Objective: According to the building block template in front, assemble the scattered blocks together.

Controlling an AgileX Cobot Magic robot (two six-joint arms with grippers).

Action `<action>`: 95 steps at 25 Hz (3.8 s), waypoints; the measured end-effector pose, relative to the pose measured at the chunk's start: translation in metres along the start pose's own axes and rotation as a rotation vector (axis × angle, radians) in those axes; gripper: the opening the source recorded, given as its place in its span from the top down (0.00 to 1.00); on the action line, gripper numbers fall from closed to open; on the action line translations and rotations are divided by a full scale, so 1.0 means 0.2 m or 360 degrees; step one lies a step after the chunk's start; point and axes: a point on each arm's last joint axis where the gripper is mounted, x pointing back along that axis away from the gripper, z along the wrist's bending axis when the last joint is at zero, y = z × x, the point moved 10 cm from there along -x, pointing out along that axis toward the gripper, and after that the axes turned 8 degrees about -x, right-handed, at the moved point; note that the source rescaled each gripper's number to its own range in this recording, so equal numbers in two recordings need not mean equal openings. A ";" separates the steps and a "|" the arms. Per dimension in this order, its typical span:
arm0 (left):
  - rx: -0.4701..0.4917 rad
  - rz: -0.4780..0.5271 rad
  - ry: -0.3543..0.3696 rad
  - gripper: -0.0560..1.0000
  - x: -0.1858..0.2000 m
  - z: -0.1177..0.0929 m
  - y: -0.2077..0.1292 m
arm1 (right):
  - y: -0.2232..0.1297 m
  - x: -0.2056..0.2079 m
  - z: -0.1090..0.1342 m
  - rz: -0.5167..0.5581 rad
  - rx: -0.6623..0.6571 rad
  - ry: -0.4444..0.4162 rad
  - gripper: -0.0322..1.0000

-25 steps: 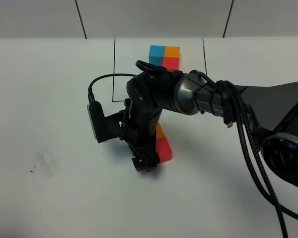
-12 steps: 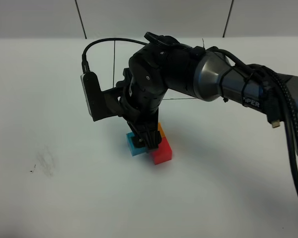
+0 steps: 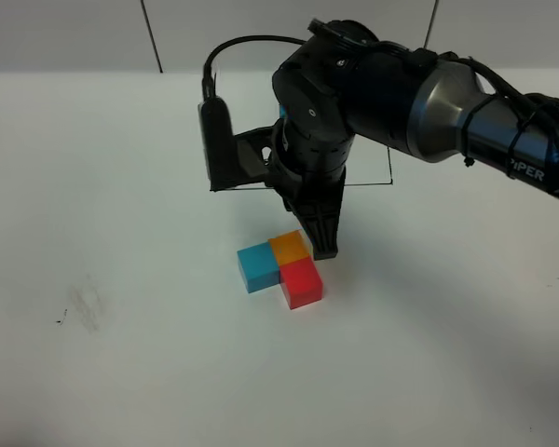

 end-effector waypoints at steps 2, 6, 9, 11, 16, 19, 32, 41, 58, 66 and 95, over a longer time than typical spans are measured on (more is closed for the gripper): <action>0.0000 0.0000 0.0000 0.95 0.00 0.00 0.00 | -0.06 -0.02 -0.03 0.0027 -0.0102 0.0009 0.96; 0.0000 0.0000 0.0000 0.95 0.00 0.00 0.00 | -0.23 -0.08 -0.06 0.0115 -0.0278 0.0054 0.97; 0.0000 0.0000 0.0000 0.95 0.00 0.00 0.00 | -0.38 -0.14 -0.06 0.0199 -0.0405 0.0105 0.97; 0.0000 0.0000 0.0000 0.95 0.00 0.00 0.00 | -0.48 -0.17 -0.04 0.0243 -0.0479 0.0133 0.97; 0.0000 0.0000 0.0000 0.95 0.00 0.00 0.00 | -0.66 -0.11 -0.08 0.0223 -0.0732 0.0093 0.97; 0.0000 0.0000 0.0000 0.95 0.00 0.00 0.00 | -0.78 -0.03 -0.07 0.0211 -0.0923 0.0079 0.97; 0.0000 0.0000 0.0000 0.95 0.00 0.00 0.00 | -1.28 0.36 0.25 0.0140 -0.1629 -0.0151 0.97; 0.0000 0.0000 0.0000 0.95 0.00 0.00 0.00 | -1.42 0.70 0.57 -0.0114 -0.2118 -0.0444 0.97; 0.0000 0.0000 0.0000 0.95 0.00 0.00 0.00 | -1.50 0.87 0.97 -0.0517 -0.2532 -0.0800 0.97; 0.0000 0.0000 0.0000 0.95 0.00 0.00 0.00 | -1.52 0.88 0.99 -0.0588 -0.2601 -0.0851 0.97; 0.0000 0.0000 0.0000 0.95 0.00 0.00 0.00 | -1.52 1.00 1.05 -0.0935 -0.2601 -0.1126 0.97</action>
